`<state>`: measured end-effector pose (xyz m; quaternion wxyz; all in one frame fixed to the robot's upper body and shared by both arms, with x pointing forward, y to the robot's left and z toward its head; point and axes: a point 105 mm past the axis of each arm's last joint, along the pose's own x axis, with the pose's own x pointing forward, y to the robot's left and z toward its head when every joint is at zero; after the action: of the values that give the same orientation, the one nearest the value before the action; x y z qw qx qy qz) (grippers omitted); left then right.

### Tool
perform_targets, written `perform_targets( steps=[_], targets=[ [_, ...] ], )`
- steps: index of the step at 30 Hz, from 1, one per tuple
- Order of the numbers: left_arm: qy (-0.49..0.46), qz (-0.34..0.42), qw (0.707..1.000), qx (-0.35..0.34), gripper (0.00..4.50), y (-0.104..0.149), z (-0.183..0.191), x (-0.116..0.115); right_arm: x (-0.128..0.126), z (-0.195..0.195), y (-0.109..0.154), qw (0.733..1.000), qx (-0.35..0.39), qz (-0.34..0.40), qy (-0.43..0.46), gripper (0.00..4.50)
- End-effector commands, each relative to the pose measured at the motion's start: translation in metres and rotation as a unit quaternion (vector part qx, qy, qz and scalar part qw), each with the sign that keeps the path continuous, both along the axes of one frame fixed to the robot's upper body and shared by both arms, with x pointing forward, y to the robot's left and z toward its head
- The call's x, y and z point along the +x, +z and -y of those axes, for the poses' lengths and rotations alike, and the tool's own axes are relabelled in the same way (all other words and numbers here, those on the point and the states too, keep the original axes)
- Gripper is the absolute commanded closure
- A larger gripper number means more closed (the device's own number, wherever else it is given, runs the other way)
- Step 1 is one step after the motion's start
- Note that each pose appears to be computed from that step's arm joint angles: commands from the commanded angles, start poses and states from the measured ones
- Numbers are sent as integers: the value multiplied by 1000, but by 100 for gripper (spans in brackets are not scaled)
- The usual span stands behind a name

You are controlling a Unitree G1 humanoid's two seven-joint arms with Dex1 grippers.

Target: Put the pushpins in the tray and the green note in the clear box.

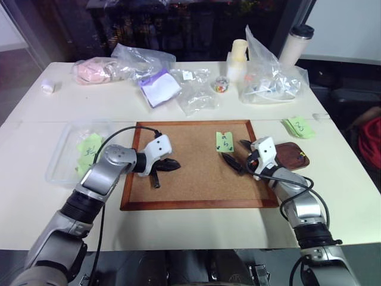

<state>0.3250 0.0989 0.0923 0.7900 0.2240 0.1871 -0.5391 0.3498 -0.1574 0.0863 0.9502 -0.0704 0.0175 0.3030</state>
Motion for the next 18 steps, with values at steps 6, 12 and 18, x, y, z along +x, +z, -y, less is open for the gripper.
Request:
perform_targets(
  steps=[6, 12, 18],
  targets=[
    [13, -67, 997, 35, 450, -36, -11, -16, -1, -10, 2, 1000, 1, 1, 24, 443],
    [15, -67, 997, 39, 450, -36, -15, -18, -5, -10, -2, 1000, -3, -5, 23, 448],
    [10, -59, 997, 44, 450, -33, -15, -15, -2, -6, 3, 1000, -4, 3, 8, 448]
  ],
)
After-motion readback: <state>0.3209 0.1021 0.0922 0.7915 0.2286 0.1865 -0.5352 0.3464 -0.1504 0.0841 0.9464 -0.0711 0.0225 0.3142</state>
